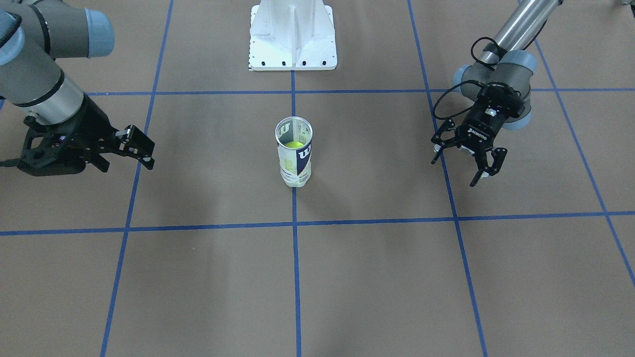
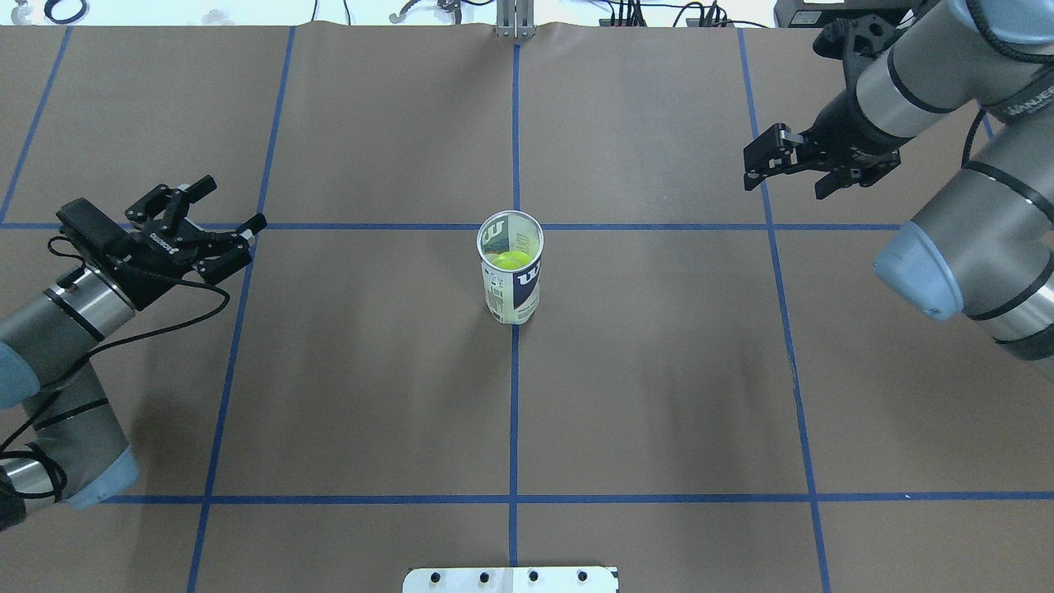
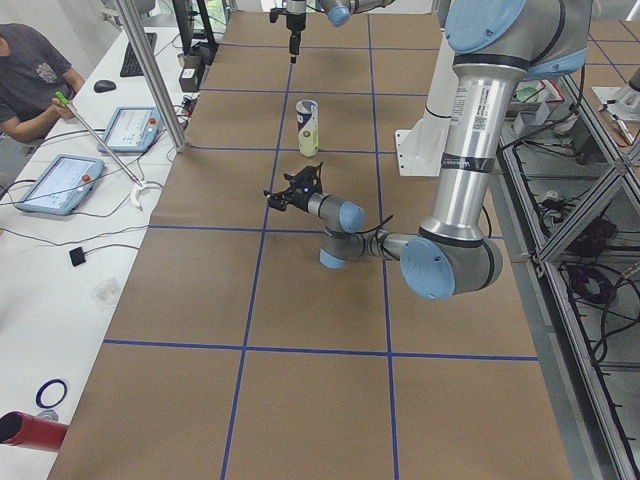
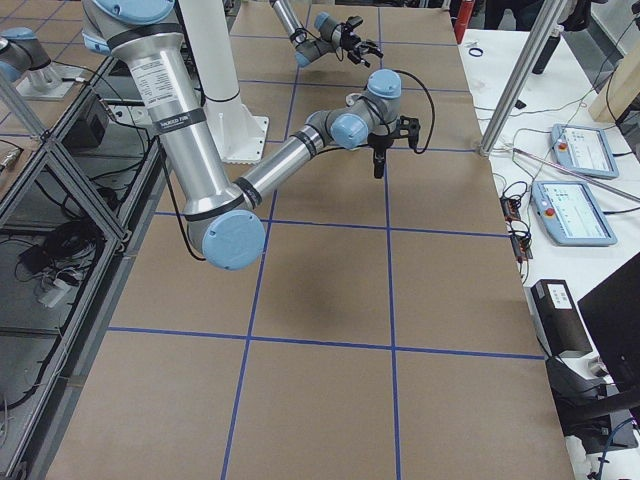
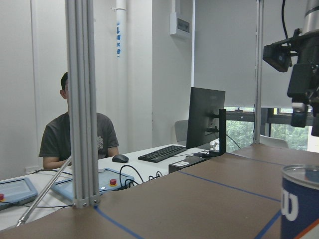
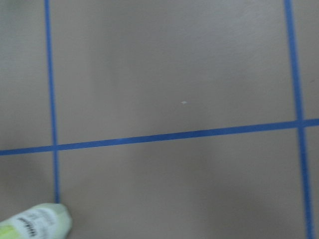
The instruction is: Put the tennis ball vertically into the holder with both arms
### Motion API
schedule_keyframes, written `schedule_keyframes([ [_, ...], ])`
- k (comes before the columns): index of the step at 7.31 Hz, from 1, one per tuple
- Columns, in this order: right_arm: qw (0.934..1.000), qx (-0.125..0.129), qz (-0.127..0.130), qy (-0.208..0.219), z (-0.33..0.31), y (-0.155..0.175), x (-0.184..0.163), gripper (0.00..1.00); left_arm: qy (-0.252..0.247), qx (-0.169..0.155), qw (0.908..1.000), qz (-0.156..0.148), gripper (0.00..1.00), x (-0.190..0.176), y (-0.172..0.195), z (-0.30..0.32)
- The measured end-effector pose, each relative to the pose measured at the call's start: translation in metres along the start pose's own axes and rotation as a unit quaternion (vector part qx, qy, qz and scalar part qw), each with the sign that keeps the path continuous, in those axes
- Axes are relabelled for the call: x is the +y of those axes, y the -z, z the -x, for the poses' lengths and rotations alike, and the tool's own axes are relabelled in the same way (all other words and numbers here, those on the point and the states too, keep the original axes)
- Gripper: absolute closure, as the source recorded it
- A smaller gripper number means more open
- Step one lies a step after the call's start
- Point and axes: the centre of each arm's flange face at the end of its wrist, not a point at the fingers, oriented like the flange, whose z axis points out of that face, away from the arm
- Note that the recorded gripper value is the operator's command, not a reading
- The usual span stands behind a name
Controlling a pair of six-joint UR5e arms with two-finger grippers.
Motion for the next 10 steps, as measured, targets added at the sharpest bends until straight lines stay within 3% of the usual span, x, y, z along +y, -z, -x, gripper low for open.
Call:
schedule_keyframes([
  [2,0.9994,0.020,-0.004,0.026,-0.042,0.001,-0.010,0.01,-0.025,-0.068,0.9960,0.052,0.00,-0.005,-0.002,0.055],
  [4,0.9986,0.035,-0.006,0.038,-0.071,0.001,-0.023,0.01,0.006,-0.091,0.9838,0.154,0.00,-0.028,-0.006,0.127],
  [5,0.9980,0.043,-0.007,0.046,-0.087,0.002,-0.031,0.01,0.038,-0.106,0.9708,0.212,0.00,-0.039,-0.003,0.162],
  [7,0.9960,0.061,-0.008,0.065,-0.130,0.007,-0.050,0.01,0.077,-0.173,0.9403,0.283,0.00,-0.038,0.013,0.222],
  [8,0.9946,0.071,-0.005,0.075,-0.162,0.010,-0.056,0.01,0.098,-0.208,0.9167,0.327,0.00,-0.033,0.024,0.250],
  [10,0.9936,0.086,0.002,0.073,-0.218,0.016,-0.053,0.01,0.174,-0.219,0.8667,0.413,0.00,-0.040,0.056,0.299],
])
